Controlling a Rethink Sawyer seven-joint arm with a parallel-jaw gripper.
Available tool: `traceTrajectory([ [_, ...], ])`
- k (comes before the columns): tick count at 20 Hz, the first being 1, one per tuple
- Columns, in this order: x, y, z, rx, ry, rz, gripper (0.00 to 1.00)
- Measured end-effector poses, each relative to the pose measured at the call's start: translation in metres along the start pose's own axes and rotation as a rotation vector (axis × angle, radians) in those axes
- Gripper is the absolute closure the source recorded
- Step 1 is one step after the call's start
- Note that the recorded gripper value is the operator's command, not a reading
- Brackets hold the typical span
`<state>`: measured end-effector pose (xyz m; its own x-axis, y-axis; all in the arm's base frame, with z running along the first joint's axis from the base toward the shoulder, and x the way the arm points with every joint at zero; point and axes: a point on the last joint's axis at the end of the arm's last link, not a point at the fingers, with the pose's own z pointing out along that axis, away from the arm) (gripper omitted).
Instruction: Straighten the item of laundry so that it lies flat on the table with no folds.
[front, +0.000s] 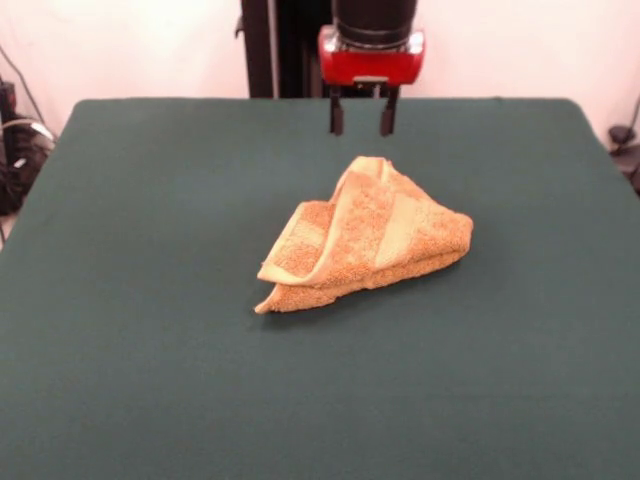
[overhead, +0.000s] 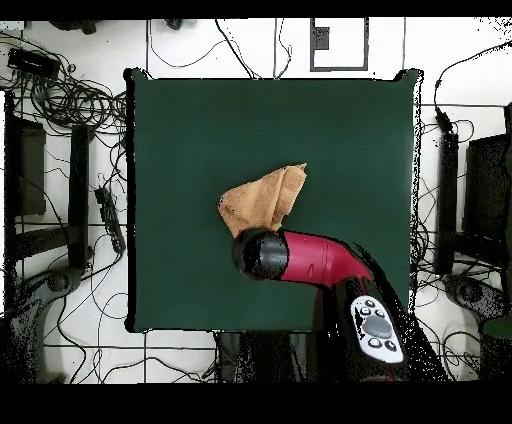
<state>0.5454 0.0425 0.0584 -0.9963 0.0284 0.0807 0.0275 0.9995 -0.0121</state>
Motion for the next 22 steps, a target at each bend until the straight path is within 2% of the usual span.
traceTrajectory([
  [7, -0.043, -0.024, 0.022, 0.003, -0.017, 0.028, 0.0],
  [10, -0.052, -0.029, 0.033, 0.002, -0.018, 0.035, 0.0],
  [17, -0.06, -0.033, 0.058, -0.007, -0.003, 0.044, 0.0],
  [22, -0.057, -0.024, 0.078, -0.024, 0.002, 0.036, 0.0],
])
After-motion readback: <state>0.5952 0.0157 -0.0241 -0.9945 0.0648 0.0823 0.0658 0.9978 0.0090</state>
